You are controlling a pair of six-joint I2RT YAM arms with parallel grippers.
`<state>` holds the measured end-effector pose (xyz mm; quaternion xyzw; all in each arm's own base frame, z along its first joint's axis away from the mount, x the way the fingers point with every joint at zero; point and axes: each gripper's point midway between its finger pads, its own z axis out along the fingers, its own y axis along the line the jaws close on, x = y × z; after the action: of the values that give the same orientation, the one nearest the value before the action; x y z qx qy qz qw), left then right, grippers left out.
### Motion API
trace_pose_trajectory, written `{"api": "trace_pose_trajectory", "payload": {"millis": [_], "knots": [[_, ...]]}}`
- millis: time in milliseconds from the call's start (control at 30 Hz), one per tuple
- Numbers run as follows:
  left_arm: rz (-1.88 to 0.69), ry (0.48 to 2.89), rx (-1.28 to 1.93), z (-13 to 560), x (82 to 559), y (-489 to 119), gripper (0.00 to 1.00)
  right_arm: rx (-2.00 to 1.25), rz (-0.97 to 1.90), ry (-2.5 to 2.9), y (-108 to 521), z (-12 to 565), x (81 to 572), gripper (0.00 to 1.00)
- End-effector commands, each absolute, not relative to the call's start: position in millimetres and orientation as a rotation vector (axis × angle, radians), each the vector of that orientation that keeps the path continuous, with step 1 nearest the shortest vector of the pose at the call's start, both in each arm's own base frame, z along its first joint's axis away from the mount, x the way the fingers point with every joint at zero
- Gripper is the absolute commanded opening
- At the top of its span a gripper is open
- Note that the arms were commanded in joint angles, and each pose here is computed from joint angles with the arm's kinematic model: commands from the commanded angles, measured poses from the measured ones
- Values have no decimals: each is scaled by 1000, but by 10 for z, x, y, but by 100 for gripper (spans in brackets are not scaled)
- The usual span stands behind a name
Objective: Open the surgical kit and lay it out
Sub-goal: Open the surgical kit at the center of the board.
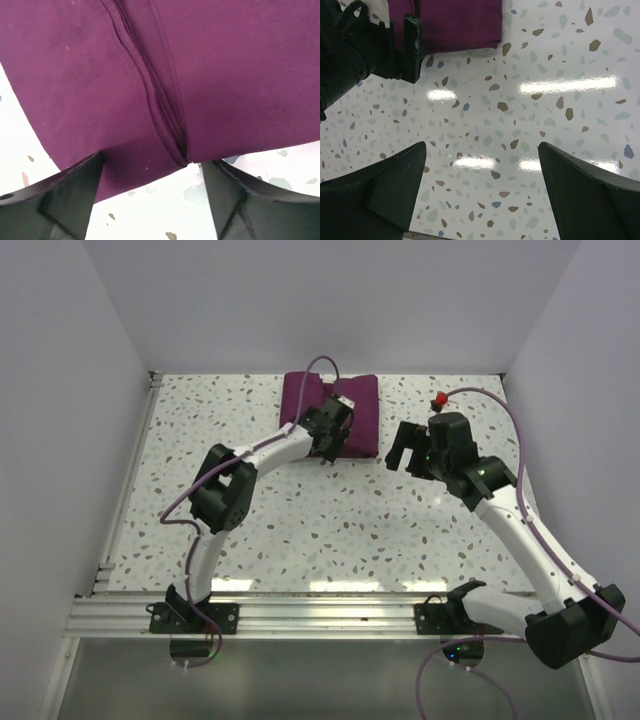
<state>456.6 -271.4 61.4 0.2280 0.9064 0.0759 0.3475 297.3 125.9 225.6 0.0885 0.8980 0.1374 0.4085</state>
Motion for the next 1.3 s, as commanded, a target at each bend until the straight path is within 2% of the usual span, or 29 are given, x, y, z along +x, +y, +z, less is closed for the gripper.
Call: {"api": "trace_pose_trajectory", "payload": {"millis": [0,67,100,267,367,400,467,500,633,700,933,1033,1067,1133,1167,1267], "knots": [[208,2265,558,897,4763,-2796,80,220,315,2261,1225,2275,2991,98],[221,2255,544,924,4814,-2794,75,224,315,2264,1235,2261,3010,99],[225,2255,534,941,4831,-2779,68,221,315,2266,1241,2256,3019,98],[229,2228,491,1106,4913,-2763,58,216,316,2277,1276,2229,3072,98],[229,2210,465,1215,4966,-2715,45,205,319,2287,1305,2198,3109,99],[233,2214,452,1217,4988,-2669,33,203,320,2292,1316,2185,3114,98],[226,2220,446,1212,4999,-2643,19,193,318,2297,1323,2180,3130,98],[225,2225,442,1206,5014,-2613,8,190,312,2302,1325,2163,3143,98],[197,2249,451,1127,5004,-2602,5,166,301,2312,1333,2141,3166,98],[184,2259,458,1085,4988,-2619,0,156,296,2319,1342,2128,3180,98],[42,2269,415,1179,5038,-2686,0,150,289,2331,1358,2096,3214,98],[-10,2227,224,1535,5185,-2341,0,148,293,2343,1388,2066,3247,98],[-17,2188,104,1796,5304,-1973,0,145,300,2344,1407,2077,3263,98],[-21,2195,-81,1813,5296,-1519,0,139,298,2350,1422,2061,3301,98],[5,2156,-204,2002,5307,-1046,0,130,293,2356,1446,2047,3348,98],[85,2131,-441,1928,5115,-196,0,117,260,2363,1475,2043,3511,98]]}}
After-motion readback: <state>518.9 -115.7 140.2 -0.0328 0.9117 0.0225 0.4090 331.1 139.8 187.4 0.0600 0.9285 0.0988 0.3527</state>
